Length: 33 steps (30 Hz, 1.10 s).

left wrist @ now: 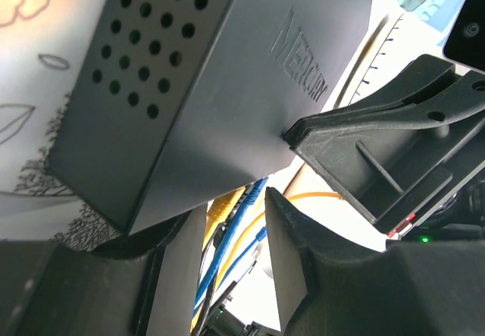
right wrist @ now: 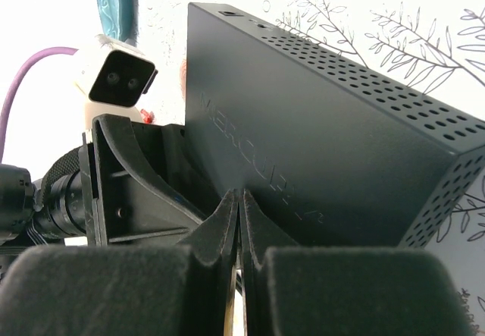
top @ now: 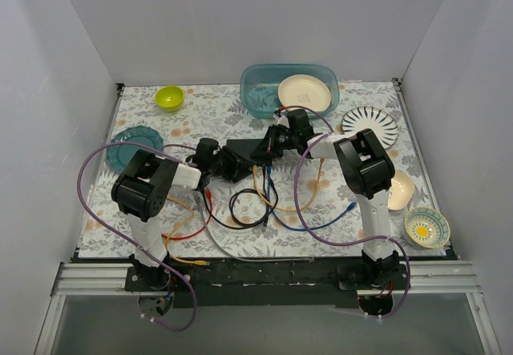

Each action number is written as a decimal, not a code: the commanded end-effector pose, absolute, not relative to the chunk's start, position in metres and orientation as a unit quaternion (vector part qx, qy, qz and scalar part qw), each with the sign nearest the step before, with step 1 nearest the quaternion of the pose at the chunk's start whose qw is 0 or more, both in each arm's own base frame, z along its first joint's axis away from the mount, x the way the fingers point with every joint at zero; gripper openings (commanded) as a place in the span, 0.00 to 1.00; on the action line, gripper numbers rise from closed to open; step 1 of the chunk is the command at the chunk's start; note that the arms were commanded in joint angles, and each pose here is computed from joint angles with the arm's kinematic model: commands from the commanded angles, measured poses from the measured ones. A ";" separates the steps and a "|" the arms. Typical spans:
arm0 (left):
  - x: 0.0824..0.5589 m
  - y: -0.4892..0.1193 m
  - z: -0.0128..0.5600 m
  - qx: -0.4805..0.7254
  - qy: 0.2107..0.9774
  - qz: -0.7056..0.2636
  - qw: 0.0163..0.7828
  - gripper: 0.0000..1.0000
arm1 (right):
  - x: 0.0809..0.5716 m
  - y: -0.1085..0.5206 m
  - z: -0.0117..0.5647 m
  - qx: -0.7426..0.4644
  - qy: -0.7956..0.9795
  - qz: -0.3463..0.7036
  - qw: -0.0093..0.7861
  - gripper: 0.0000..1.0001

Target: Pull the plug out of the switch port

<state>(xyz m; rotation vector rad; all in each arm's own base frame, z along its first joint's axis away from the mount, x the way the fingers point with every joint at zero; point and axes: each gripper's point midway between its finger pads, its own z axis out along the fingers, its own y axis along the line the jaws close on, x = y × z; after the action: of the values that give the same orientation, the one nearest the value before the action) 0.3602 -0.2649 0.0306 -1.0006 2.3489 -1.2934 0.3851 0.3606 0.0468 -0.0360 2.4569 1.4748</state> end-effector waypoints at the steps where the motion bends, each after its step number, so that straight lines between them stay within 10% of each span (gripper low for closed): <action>1: 0.346 -0.241 -0.029 -0.403 0.839 -0.346 0.119 0.37 | 0.366 0.343 -0.006 0.016 0.885 0.455 0.097 0.07; 17: 0.344 -0.244 -0.039 -0.398 0.851 -0.322 0.119 0.20 | 0.364 0.343 -0.007 0.014 0.885 0.456 0.095 0.06; 33: 0.328 -0.248 -0.031 -0.306 0.871 -0.358 0.142 0.33 | 0.369 0.338 -0.007 0.021 0.885 0.455 0.099 0.07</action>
<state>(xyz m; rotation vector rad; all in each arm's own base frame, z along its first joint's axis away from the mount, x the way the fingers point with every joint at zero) 0.3672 -0.2716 0.0281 -0.8529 2.3126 -1.2742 0.3867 0.3585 0.0466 -0.0305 2.4481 1.4778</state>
